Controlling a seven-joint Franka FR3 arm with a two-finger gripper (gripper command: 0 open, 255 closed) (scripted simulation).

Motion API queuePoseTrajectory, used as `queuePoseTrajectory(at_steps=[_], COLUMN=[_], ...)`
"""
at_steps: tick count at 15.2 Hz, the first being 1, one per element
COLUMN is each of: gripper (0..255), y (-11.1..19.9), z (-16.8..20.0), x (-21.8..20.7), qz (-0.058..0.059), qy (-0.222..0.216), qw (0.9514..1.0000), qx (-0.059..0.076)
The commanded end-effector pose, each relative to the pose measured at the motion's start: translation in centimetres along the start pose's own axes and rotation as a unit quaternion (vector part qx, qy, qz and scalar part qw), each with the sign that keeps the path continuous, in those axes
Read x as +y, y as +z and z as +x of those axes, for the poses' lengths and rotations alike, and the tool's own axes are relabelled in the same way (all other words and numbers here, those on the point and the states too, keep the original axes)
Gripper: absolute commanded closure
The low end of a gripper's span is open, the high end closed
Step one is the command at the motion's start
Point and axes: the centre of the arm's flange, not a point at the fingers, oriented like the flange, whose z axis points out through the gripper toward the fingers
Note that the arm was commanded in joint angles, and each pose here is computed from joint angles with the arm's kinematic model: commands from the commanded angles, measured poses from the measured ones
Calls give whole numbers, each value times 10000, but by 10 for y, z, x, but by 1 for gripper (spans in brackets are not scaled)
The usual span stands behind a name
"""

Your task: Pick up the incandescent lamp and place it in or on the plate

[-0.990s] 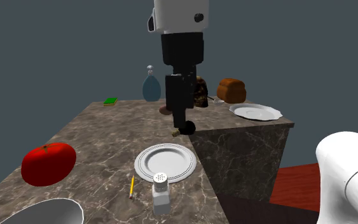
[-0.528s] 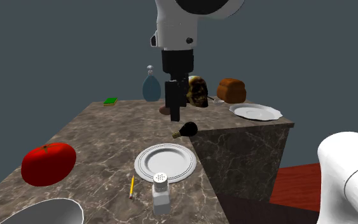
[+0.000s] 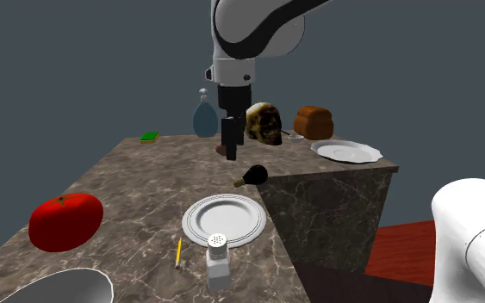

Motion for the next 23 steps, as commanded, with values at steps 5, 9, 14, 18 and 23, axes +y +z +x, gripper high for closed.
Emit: queuePoseTrajectory(at_steps=[5, 9, 14, 18, 23], gripper=[0, 0, 0, 0, 0], y=[30, 49, 76, 84, 84], z=[29, 43, 43, 44, 44], x=[71, 102, 102, 102, 102], qz=[37, 58, 58, 57, 58], qy=[-130, -186, -186, -186, -186], qw=[9999, 9998, 9998, 9998, 9998], qx=[76, 110, 110, 110, 110])
